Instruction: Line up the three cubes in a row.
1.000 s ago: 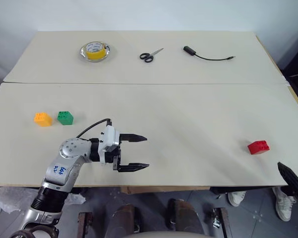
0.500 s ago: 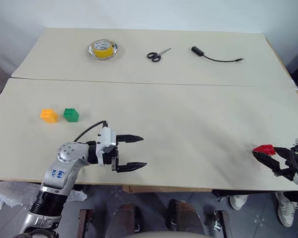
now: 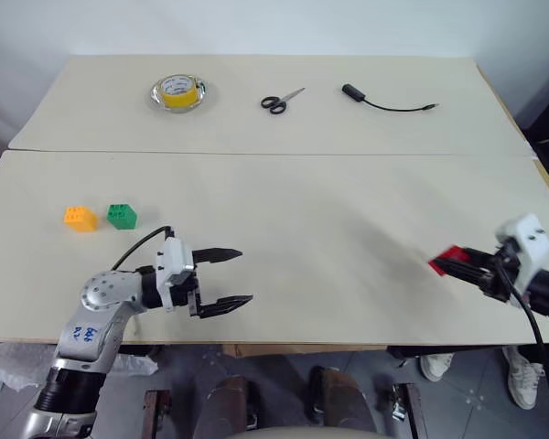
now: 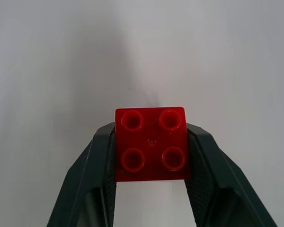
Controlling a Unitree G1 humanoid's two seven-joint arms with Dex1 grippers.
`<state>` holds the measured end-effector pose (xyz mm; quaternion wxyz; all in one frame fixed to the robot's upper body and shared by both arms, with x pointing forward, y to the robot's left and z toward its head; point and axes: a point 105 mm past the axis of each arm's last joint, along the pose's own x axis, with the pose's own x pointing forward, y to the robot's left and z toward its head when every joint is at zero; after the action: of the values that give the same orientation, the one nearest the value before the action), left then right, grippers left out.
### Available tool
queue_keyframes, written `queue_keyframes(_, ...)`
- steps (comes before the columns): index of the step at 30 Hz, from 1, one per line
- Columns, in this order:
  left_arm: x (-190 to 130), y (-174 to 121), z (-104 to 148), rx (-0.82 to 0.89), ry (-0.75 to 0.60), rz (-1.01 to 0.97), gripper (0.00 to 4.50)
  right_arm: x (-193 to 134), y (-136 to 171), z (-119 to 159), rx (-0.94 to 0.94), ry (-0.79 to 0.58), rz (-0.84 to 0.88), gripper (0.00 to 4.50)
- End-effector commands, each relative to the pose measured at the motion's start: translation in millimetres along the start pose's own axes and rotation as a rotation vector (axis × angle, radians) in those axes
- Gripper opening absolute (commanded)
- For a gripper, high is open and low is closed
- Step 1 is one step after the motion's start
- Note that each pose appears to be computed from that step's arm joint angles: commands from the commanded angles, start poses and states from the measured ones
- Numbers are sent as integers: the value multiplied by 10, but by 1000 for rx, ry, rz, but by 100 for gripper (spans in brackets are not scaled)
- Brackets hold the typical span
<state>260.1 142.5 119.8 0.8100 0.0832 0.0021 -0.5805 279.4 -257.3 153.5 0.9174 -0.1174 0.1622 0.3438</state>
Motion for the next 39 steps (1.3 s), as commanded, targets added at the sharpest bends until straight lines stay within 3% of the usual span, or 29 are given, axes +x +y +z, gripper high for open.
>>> queue_keyframes(1,-116,4,32,14,-8,55,450,225,315,296,-194,-43,239,151)
queue_keyframes(4,-302,-50,-92,-27,24,131,450,654,706,532,-366,-11,534,151)
queue_keyframes(7,-354,-82,-118,-39,35,156,450,895,778,631,-397,15,606,151)
queue_keyframes(22,-490,-109,-72,-30,43,249,450,1254,799,446,-477,66,624,151)
queue_keyframes(27,-512,-89,-58,-29,43,267,450,1227,822,470,-515,44,628,321)
queue_keyframes(31,-773,35,-35,-10,14,468,450,1056,755,639,-501,-117,630,448)
queue_keyframes(35,-1299,63,-94,-44,-45,820,450,733,693,766,-460,-465,605,448)
queue_keyframes(39,-1767,-120,-221,-102,-63,1103,450,550,686,541,-344,-521,585,448)
